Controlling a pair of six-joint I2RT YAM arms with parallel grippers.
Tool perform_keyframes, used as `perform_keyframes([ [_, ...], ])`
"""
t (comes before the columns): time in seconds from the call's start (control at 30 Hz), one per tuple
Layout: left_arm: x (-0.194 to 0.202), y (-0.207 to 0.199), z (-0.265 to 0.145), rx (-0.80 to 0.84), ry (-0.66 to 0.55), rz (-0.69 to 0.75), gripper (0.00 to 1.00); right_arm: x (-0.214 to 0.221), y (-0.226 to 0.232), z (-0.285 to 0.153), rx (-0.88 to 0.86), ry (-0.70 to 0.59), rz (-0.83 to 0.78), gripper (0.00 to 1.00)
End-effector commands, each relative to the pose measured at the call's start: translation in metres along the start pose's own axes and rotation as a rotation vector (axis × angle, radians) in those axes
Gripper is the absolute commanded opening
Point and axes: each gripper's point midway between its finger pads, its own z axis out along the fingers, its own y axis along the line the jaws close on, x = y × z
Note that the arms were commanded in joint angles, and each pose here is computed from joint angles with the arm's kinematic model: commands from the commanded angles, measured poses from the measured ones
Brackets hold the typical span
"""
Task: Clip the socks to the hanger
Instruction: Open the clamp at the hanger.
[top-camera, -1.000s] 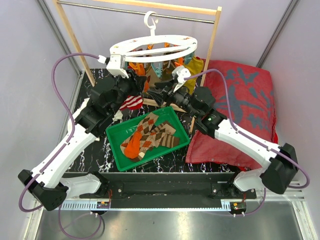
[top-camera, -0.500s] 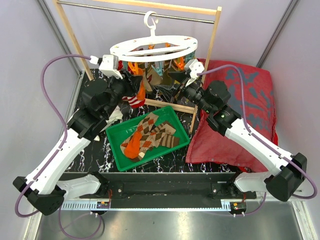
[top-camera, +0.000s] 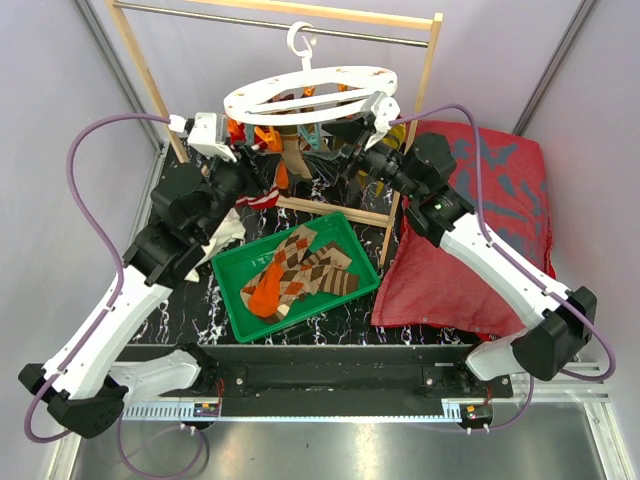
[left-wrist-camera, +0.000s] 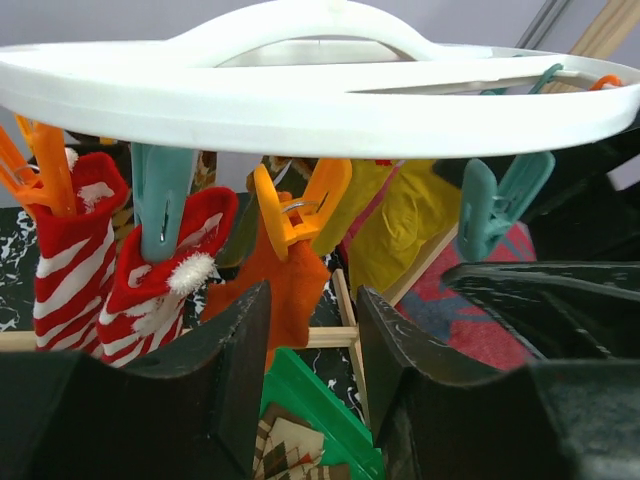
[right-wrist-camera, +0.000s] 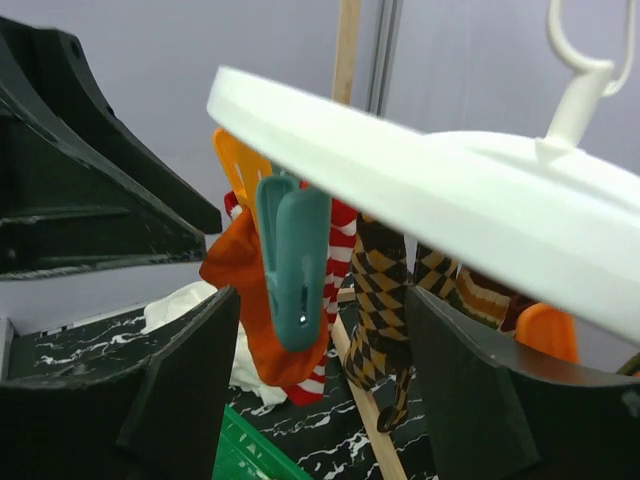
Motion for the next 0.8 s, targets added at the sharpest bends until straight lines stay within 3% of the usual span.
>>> perform_keyframes([
  [0.0,-0.037,-0.017,-0.023,0.079,-0.086,-0.012,0.43,-0.01,0.005,0.007,-0.05,-0.035,0.011,0.73],
  [0.17,-0.04,-0.023,-0.035,0.123,-0.089,-0.005,0.45,-0.01,0.009,0.008,-0.083,-0.039,0.007,0.6],
  [0.77,-0.036,-0.027,-0.052,0.162,-0.059,-0.009,0.47,-0.028,0.019,0.011,-0.132,-0.08,0.056,0.48],
])
